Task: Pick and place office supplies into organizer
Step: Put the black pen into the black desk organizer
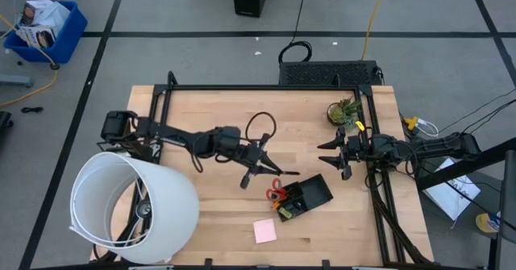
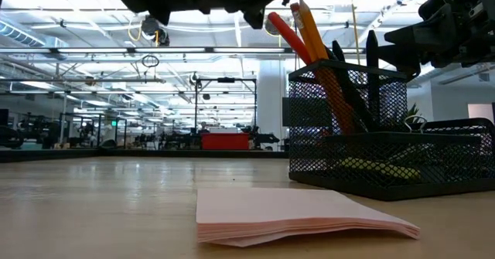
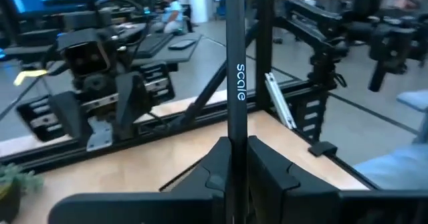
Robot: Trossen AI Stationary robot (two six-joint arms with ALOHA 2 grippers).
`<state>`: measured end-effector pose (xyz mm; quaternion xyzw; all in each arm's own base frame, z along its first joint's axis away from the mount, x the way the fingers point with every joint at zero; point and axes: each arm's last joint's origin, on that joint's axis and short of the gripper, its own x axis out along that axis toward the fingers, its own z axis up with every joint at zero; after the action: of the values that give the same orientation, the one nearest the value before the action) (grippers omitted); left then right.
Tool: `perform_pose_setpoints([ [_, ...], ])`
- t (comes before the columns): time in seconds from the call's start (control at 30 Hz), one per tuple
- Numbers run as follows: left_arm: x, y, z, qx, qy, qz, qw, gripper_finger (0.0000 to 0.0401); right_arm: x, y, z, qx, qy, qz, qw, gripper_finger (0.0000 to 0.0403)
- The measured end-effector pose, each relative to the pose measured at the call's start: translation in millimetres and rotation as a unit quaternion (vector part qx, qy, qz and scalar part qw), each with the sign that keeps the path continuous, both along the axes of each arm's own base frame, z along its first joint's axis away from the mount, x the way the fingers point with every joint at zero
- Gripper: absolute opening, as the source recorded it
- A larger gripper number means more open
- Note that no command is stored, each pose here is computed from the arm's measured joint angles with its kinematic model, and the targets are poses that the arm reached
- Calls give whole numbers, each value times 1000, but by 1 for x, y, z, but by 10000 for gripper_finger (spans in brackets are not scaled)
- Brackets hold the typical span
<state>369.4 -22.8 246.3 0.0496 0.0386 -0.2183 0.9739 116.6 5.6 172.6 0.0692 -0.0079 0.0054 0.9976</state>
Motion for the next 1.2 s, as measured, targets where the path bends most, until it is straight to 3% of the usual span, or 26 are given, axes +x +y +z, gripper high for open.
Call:
perform_pose_setpoints([
  [0.47,1,-18,6,-7,-27,86,996,41,0,0,0,0,0,0,1000,183],
  [0.67,-1,-30,7,-35,-21,81,996,41,0,0,0,0,0,0,1000,183],
  [0.87,-2,-38,7,-28,-24,73,997,41,0,0,0,0,0,0,1000,183],
  [1.2,-1,-33,6,-103,10,91,990,42,0,0,0,-1,-1,0,1000,183],
])
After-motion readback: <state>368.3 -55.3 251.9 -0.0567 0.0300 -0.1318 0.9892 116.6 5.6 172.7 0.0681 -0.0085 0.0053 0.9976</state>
